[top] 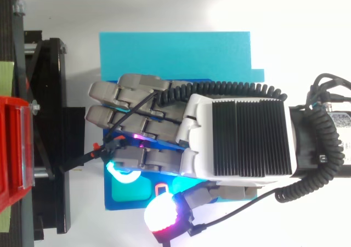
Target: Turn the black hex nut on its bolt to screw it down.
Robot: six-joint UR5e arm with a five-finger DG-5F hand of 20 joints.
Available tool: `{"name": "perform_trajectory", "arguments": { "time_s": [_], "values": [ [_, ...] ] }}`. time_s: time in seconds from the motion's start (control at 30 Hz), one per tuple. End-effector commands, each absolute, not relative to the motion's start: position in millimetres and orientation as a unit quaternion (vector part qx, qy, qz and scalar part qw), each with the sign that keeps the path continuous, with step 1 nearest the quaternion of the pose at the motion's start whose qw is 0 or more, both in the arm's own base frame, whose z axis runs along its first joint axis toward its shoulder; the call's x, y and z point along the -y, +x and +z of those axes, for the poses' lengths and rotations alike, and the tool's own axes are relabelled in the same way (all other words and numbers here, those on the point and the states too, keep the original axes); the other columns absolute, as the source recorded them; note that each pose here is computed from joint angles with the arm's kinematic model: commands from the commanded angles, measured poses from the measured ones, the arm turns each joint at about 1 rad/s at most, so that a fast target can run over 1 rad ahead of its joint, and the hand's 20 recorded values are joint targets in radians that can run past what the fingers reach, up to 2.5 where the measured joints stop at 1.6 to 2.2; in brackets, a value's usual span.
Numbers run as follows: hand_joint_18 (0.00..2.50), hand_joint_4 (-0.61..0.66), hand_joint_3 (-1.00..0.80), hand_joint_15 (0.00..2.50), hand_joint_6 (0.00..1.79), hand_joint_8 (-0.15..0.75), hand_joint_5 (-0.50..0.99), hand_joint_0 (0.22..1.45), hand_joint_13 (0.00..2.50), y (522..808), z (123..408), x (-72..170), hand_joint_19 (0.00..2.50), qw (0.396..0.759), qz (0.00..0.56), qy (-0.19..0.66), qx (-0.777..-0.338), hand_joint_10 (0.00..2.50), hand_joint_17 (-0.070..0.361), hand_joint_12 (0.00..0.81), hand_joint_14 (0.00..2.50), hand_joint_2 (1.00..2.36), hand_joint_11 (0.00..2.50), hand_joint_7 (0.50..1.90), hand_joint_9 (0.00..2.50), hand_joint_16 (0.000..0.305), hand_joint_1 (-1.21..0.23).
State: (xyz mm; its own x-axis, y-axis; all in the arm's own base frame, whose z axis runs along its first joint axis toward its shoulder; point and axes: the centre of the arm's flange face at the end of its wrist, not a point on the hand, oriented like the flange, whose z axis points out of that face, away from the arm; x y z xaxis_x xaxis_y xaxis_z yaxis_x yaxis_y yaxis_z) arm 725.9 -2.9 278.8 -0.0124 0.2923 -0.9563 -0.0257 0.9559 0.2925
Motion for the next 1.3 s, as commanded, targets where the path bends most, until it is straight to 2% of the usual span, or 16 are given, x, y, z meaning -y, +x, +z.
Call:
{"name": "perform_trajectory", "arguments": {
  "time_s": [0.0,0.13,0.3,0.43,1.27],
  "values": [
    [0.14,0.26,-0.50,0.00,0.50,0.261,-0.14,0.51,0.05,728,278,5,0.11,0.700,0.118,0.093,-0.698,0.00,0.108,0.344,0.00,1.00,0.00,1.27,0.18,0.048,-0.48],
    [0.14,0.26,-0.50,0.00,0.50,0.264,-0.13,0.51,0.05,727,277,6,0.12,0.698,0.117,0.090,-0.701,0.00,0.108,0.344,0.00,1.00,0.00,1.39,0.19,0.048,-0.45],
    [0.14,0.26,-0.50,0.00,0.60,0.267,-0.15,0.51,0.06,727,277,13,0.12,0.698,0.116,0.091,-0.701,0.00,0.108,0.346,0.00,1.00,0.00,1.26,0.20,0.048,-0.43],
    [0.14,0.26,-0.50,0.00,0.63,0.267,-0.15,0.50,0.06,726,277,17,0.12,0.697,0.119,0.087,-0.702,0.00,0.108,0.346,0.00,1.00,0.00,1.23,0.21,0.048,-0.43],
    [0.15,0.27,-0.50,0.00,0.65,0.273,-0.15,0.50,0.06,724,278,62,0.12,0.698,0.126,0.075,-0.700,0.00,0.109,0.349,0.00,1.00,0.00,1.20,0.21,0.049,-0.42]
  ]
}}
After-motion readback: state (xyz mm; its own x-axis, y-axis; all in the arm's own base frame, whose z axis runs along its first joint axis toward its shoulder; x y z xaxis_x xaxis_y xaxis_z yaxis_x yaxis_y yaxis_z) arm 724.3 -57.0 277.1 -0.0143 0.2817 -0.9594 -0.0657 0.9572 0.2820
